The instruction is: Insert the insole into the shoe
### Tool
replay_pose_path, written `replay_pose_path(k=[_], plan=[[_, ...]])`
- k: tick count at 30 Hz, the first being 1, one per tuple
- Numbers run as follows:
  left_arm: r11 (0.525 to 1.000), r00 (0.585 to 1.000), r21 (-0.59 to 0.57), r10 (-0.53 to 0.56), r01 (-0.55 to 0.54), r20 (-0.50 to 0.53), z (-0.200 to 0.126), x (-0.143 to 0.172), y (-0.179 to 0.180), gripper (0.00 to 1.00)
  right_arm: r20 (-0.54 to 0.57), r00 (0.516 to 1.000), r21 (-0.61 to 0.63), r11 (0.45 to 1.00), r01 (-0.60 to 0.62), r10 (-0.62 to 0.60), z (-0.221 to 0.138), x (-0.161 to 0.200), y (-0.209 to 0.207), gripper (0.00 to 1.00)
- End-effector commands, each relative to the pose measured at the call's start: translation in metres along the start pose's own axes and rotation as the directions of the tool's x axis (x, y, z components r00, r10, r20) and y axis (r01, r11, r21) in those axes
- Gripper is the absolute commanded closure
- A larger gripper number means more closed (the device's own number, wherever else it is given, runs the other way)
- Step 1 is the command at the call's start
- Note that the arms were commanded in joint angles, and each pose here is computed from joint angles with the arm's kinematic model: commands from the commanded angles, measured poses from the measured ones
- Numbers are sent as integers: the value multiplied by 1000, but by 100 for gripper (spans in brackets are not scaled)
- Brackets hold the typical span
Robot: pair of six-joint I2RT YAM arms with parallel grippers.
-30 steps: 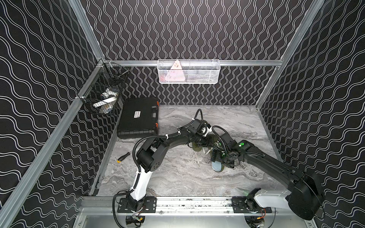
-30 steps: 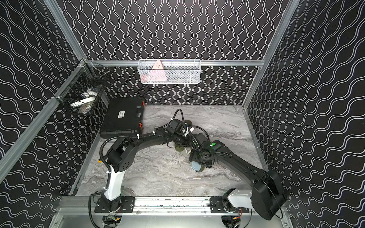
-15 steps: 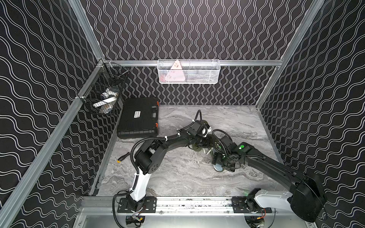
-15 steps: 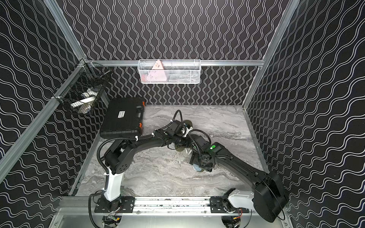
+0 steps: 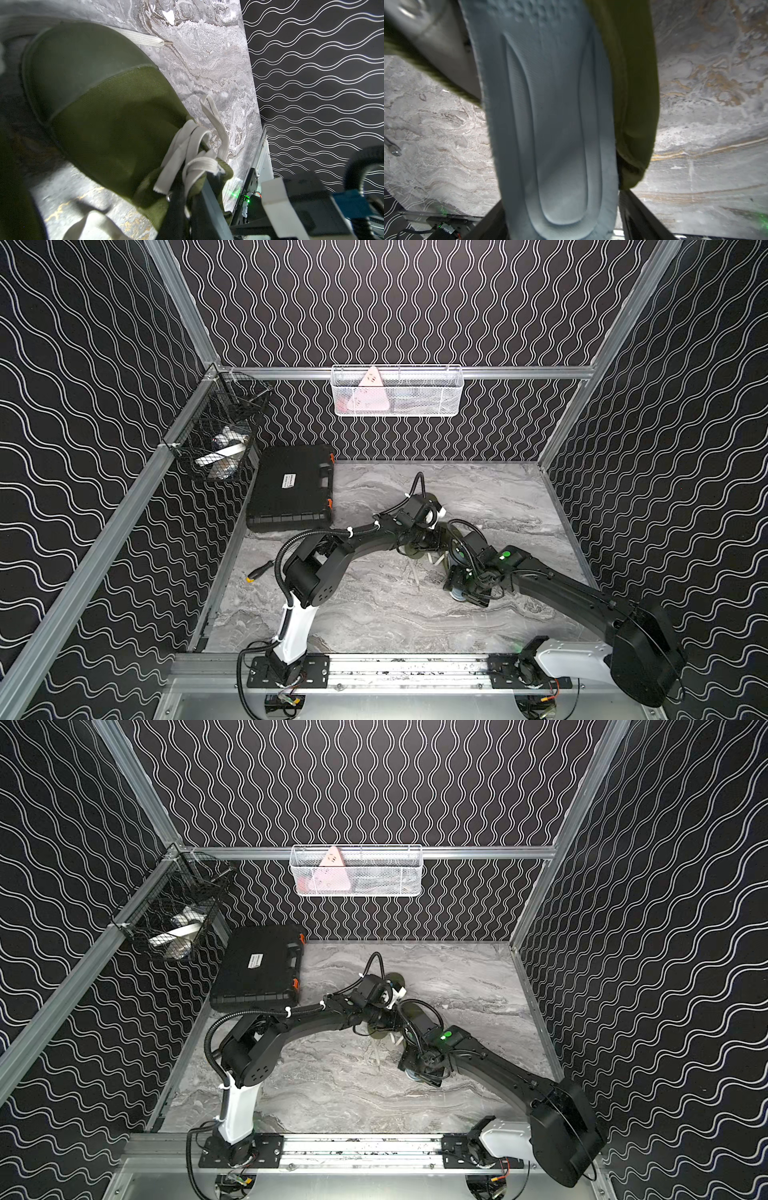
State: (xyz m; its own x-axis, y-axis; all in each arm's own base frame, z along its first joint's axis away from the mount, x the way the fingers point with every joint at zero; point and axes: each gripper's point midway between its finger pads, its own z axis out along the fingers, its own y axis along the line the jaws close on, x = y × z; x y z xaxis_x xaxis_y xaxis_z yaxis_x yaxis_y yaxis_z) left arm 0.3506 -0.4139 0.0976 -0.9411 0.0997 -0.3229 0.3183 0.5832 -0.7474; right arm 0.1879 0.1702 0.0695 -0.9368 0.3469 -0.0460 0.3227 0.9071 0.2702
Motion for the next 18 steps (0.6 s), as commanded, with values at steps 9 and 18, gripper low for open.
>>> replay_pose_path(k=[9, 18], plan=[[1000, 1000, 16, 24, -24, 10, -4, -2, -7, 100, 43, 998, 52, 997, 49, -52, -2, -16, 6, 36], [999, 1000, 15, 28, -28, -1, -4, 0, -6, 100, 26, 997, 85, 994, 75, -77, -9, -14, 2, 57]])
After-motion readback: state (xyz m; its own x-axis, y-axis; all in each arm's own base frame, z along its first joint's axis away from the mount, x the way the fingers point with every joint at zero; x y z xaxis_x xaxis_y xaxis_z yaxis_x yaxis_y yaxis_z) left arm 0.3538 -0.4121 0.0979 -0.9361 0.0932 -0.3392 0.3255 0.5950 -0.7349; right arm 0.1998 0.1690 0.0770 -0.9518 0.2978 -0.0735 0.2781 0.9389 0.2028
